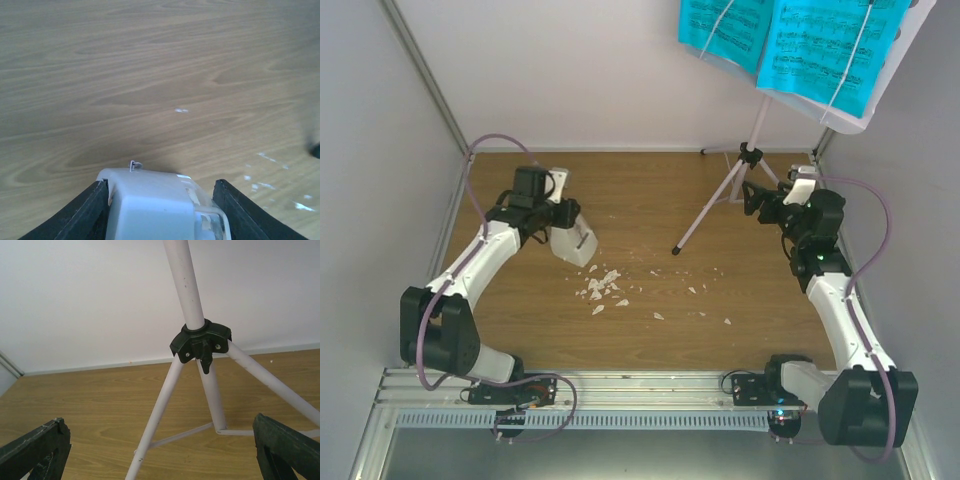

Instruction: Pack up the instrument practice props

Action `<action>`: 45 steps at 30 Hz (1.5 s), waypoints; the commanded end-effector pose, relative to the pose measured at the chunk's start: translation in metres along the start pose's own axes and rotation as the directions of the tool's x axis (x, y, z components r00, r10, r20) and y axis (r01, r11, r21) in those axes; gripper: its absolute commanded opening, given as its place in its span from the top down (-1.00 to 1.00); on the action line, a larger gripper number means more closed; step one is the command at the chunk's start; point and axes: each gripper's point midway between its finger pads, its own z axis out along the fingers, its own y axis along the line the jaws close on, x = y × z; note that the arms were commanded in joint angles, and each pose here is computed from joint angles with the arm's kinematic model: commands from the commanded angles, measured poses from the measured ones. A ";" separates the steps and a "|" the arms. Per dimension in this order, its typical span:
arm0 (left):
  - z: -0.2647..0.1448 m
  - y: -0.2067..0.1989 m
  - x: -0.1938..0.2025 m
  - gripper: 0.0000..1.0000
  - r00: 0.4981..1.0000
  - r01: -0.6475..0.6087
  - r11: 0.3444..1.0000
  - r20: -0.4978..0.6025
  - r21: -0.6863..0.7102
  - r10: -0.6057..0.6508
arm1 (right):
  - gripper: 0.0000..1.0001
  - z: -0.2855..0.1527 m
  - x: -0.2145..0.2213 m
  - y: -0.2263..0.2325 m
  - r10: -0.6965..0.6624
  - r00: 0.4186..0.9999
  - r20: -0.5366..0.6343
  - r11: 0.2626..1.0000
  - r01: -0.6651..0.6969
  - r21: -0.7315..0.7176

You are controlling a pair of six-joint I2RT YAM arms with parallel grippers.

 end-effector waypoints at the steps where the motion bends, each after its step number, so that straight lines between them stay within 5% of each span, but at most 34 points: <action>1: -0.016 -0.059 -0.008 0.02 0.998 0.048 0.993 0.038 0.105 -0.052 | -0.99 -0.006 0.002 0.003 -0.012 1.000 -0.005 1.000 0.012 -0.013; 9: -0.011 -0.118 -0.005 -0.06 0.999 0.036 0.984 0.030 0.173 -0.042 | -0.99 -0.010 0.005 0.004 -0.013 1.000 -0.008 1.000 0.013 -0.015; 19: -0.011 -0.135 -0.003 -0.96 0.999 -0.045 0.979 0.039 0.200 0.038 | -0.99 -0.013 0.008 0.004 -0.017 1.000 -0.010 1.000 0.017 -0.010; 25: -0.052 -0.122 -0.016 -0.98 0.975 -0.066 0.985 0.220 0.159 0.030 | -0.99 -0.017 0.006 0.006 -0.032 0.999 -0.004 0.999 0.032 -0.014; 34: -0.068 -0.105 0.039 -0.98 0.962 -0.024 0.979 0.270 0.203 -0.032 | -0.99 -0.024 0.004 0.028 -0.067 0.998 -0.018 0.990 0.064 -0.122; 45: -0.083 -0.076 0.094 -0.98 0.925 0.140 0.968 0.322 0.208 -0.203 | -0.99 -0.008 0.050 0.186 -0.268 0.957 -0.113 0.849 0.179 -0.498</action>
